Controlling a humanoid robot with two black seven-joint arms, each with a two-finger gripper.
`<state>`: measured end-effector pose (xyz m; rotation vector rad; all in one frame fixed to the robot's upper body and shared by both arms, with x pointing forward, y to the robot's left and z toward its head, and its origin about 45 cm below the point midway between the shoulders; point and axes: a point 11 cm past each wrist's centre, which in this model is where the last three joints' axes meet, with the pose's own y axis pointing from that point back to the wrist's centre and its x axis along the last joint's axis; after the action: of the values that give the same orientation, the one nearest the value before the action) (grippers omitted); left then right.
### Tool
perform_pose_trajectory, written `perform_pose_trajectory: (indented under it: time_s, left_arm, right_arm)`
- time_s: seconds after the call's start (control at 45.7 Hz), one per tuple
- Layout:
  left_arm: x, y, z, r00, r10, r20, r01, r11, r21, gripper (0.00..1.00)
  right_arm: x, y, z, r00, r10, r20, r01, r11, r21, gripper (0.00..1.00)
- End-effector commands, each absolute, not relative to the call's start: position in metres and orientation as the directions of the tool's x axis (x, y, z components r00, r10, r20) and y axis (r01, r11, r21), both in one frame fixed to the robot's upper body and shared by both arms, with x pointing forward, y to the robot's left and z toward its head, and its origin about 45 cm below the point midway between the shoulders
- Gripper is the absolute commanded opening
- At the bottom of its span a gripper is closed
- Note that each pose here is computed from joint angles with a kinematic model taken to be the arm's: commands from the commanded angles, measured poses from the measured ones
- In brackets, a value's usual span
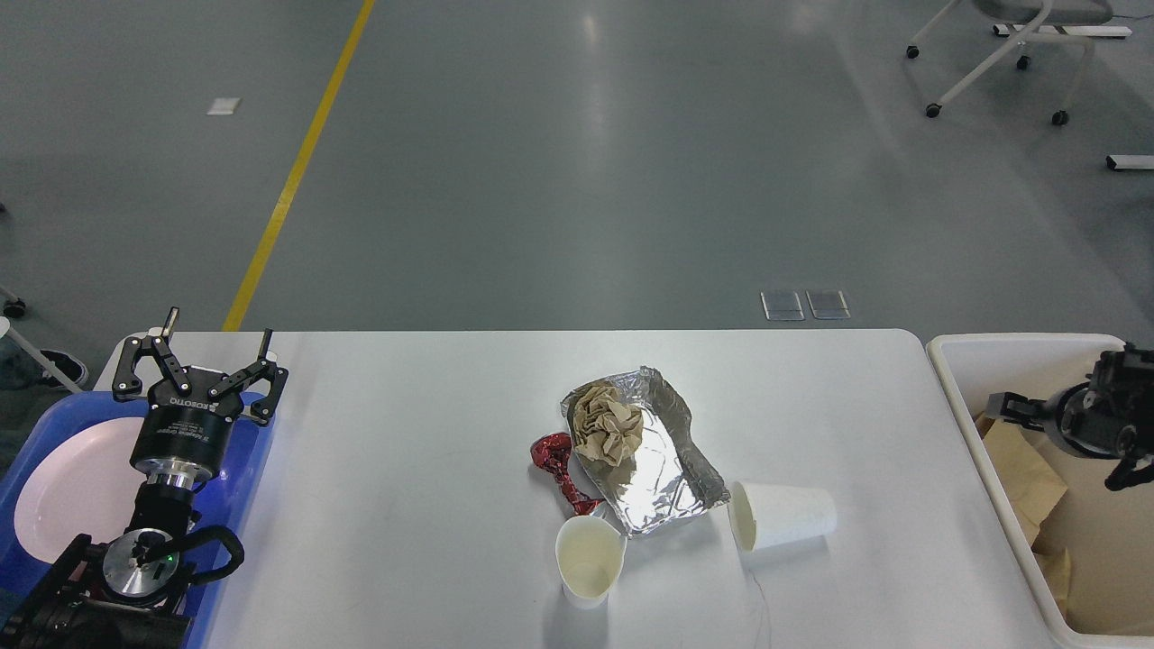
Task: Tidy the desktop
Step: 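Raise the right gripper and move it over the upright white cup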
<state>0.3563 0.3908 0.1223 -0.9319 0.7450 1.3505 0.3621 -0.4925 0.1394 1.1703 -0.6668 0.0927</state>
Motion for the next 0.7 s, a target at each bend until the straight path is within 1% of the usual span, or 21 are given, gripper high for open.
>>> perform_pose_trajectory:
  time_s: [0.0, 0.088, 0.175, 0.263, 0.306, 0.46, 0.503, 0.678]
  left_arm:
    - [0.356, 0.391, 0.122, 0.1, 0.467, -0.879, -0.992, -0.019, -0.123, 0.96]
    - [0.356, 0.391, 0.122, 0.1, 0.467, -0.879, -0.992, -0.019, -0.123, 0.96]
    - [0.356, 0.391, 0.122, 0.1, 0.467, -0.879, -0.992, -0.019, -0.123, 0.96]
    - [0.356, 0.391, 0.122, 0.1, 0.467, -0.879, -0.992, -0.019, -0.123, 0.96]
    - [0.356, 0.391, 0.122, 0.1, 0.467, -0.879, -0.992, -0.019, -0.123, 0.96]
    - [0.356, 0.391, 0.122, 0.1, 0.467, -0.879, -0.992, -0.019, -0.123, 0.96]
    - [0.356, 0.391, 0.122, 0.1, 0.467, -0.879, -0.992, -0.019, -0.123, 0.96]
    - [0.356, 0.391, 0.122, 0.1, 0.467, -0.879, -0.992, -0.019, -0.123, 0.96]
  right_arm:
    - [0.385, -0.446, 0.188, 0.904, -0.23, 0.36, -0.288, 0.297, 0.911, 1.0]
    - [0.4, -0.403, 0.222, 0.961, -0.157, 0.228, -0.188, 0.235, 0.954, 1.0]
    - [0.399, -0.373, 0.251, 0.986, -0.128, 0.11, -0.087, 0.171, 0.981, 1.0]
    - [0.395, -0.34, 0.291, 0.995, -0.096, 0.039, -0.03, 0.093, 0.995, 1.0]
    - [0.391, -0.329, 0.308, 0.997, -0.073, 0.02, -0.014, 0.086, 0.996, 1.0]
    - [0.377, -0.296, 0.35, 0.999, -0.035, 0.018, -0.014, 0.112, 0.994, 1.0]
    - [0.372, -0.286, 0.365, 0.999, -0.029, 0.03, -0.027, 0.094, 0.995, 1.0]
    - [0.333, -0.253, 0.411, 0.998, 0.046, 0.052, -0.055, 0.064, 0.996, 1.0]
